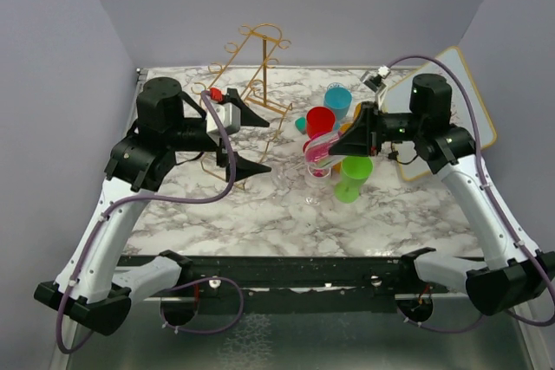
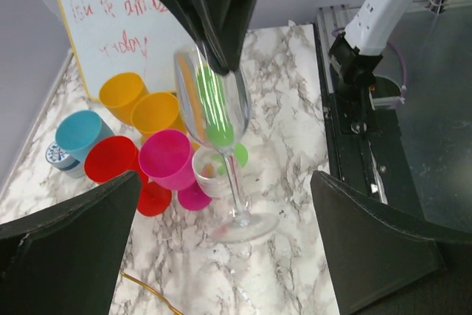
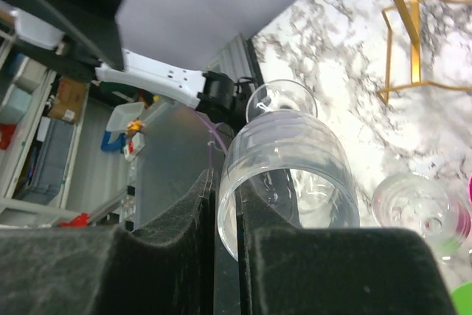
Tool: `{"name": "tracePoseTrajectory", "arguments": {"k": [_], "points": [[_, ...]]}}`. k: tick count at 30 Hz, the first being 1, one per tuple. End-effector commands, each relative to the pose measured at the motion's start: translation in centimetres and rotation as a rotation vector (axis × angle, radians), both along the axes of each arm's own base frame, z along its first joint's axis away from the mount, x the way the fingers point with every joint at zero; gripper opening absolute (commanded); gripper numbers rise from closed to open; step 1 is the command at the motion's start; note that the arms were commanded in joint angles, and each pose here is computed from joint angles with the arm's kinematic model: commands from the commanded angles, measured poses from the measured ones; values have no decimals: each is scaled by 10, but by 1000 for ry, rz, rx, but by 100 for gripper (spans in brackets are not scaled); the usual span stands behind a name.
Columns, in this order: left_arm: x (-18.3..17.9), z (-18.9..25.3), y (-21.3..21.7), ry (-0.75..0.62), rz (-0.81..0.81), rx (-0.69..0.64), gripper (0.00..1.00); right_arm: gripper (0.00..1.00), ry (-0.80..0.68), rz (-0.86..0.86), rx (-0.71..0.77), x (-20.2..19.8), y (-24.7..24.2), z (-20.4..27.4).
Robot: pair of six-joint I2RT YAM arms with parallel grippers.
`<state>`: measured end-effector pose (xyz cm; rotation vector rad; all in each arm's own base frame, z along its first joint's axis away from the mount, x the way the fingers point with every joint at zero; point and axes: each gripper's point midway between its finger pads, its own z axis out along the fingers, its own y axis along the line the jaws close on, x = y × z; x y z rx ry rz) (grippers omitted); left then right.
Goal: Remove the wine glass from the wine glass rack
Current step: Place the wine glass at the center of the board.
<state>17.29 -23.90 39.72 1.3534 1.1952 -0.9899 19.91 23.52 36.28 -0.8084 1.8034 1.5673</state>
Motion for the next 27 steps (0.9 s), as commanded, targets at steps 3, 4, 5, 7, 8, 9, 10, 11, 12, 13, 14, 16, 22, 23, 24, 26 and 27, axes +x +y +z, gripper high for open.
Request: {"name": "tracePoseTrajectory", "arguments": {"k": [3, 4, 5, 7, 8, 9, 10, 11, 12, 13, 14, 16, 22, 23, 24, 26, 27], "points": [[-1, 38, -4, 7, 14, -80, 99, 1, -24, -89, -251, -17, 25, -36], [3, 42, -3, 13, 38, -90, 99, 1, -36, -116, -310, -17, 29, -44], [6, 45, -3, 20, 65, -100, 99, 1, -43, -140, -364, -15, 30, -51], [18, 50, -1, 39, 144, -118, 99, 0, -39, -191, -447, -7, 28, -66], [26, 52, 0, 54, 193, -124, 99, 0, -46, -202, -483, -6, 30, -70], [33, 54, 2, 82, 239, -131, 99, 0, -57, -195, -517, -9, 33, -75], [40, 55, 3, 109, 280, -132, 99, 0, -76, -180, -549, -14, 38, -78], [45, 54, 4, 131, 310, -123, 99, 0, -101, -161, -582, -21, 43, -81], [50, 51, 5, 150, 334, -114, 99, 0, -124, -134, -619, -31, 51, -86], [58, 48, 7, 168, 375, -112, 99, 0, -144, -141, -662, -33, 53, -92], [65, 47, 9, 185, 419, -117, 99, 0, -163, -137, -703, -36, 55, -99], [77, 45, 15, 193, 498, -121, 99, 1, -196, -127, -784, -41, 57, -116], [111, 64, 56, 240, 854, -232, 99, 1, -336, -120, -880, -47, 68, -144], [124, 65, 78, 247, 1006, -268, 99, 0, -357, -128, -882, -46, 70, -147], [133, 67, 104, 231, 1164, -301, 99, 0, -378, -130, -883, -44, 72, -149], [139, 68, 130, 218, 1313, -336, 99, 0, -414, -131, -895, -39, 75, -157], [140, 68, 134, 208, 1333, -333, 99, 1, -424, -119, -900, -39, 77, -160]]}}
